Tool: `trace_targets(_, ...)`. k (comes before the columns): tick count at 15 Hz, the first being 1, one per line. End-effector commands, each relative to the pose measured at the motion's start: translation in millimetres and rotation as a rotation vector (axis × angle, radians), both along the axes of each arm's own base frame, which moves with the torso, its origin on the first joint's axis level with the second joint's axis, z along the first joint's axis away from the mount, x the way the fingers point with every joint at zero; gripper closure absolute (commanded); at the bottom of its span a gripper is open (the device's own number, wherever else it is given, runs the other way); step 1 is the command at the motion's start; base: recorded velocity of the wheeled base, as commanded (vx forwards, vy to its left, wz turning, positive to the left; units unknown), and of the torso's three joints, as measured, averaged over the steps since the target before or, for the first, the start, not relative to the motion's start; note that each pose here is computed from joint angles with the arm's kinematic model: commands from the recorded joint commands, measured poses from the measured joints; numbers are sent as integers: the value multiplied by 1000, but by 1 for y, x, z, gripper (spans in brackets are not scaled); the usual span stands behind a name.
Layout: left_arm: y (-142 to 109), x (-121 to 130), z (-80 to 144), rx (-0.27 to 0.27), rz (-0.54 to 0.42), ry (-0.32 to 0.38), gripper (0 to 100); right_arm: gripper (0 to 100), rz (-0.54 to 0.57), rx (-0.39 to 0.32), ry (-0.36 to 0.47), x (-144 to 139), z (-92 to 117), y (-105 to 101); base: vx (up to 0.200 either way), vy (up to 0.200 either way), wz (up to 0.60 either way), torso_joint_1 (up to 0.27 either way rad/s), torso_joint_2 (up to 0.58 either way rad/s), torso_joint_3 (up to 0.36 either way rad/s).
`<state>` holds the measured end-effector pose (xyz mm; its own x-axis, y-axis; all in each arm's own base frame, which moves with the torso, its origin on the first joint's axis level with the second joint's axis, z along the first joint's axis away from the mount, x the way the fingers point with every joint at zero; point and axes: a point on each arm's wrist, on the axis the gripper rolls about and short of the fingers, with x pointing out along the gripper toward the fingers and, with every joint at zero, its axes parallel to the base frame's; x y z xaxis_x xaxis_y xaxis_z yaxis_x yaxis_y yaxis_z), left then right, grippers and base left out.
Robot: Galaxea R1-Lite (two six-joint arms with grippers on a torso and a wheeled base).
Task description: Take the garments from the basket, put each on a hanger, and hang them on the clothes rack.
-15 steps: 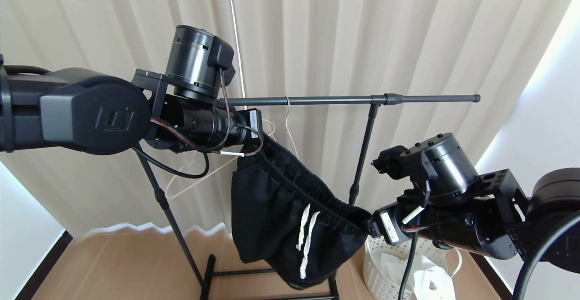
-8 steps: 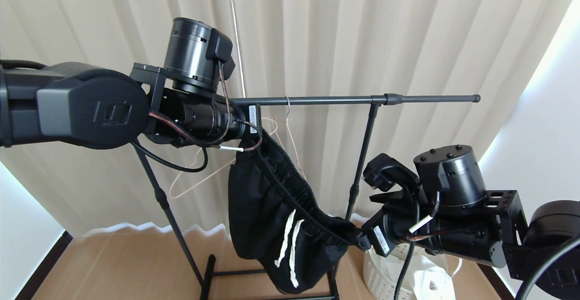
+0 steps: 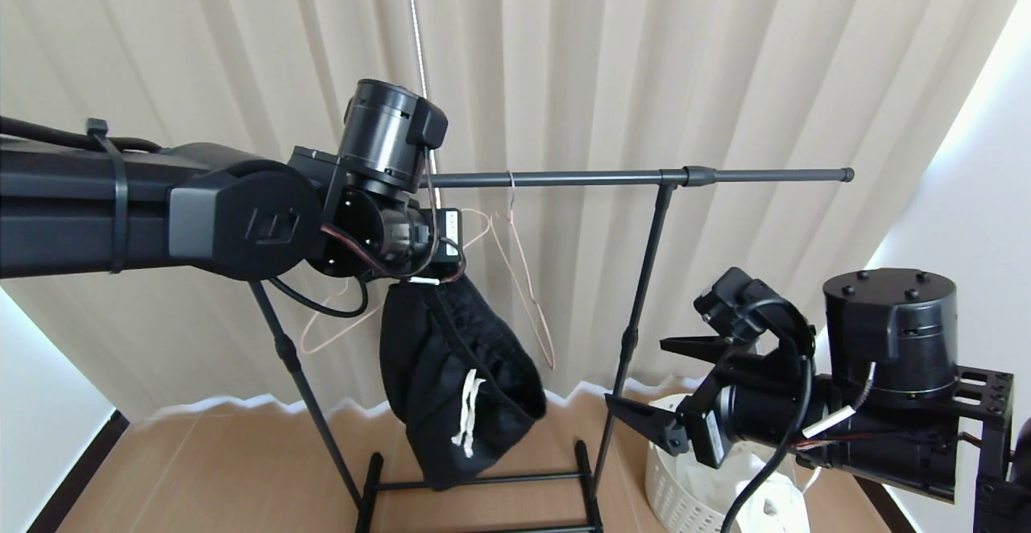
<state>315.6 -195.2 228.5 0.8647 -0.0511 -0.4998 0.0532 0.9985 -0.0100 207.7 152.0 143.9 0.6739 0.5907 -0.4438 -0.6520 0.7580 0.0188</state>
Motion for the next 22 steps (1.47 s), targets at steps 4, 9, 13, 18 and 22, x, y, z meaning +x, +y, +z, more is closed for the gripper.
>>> trace_targets(4,-9,-16,6,-7,-44,-7,100,0,1,7,-18,4,4,3,0,0,0,0,0,0)
trace_targets(9,-10,-45,17,-9,-103,-21,100,0,12,-20,-29,35,-2,25,0,0,0,0,0,0)
trace_targets(13,-16,-58,25,-15,-148,-42,100,0,14,-46,-22,52,-13,35,0,0,0,0,0,0)
trace_targets(18,-24,-66,27,-8,-188,-49,100,0,41,-74,14,58,-31,50,0,0,0,0,0,0)
trace_targets(22,-23,-66,29,-11,-186,-53,100,0,90,-82,18,48,-34,62,0,0,0,0,0,0)
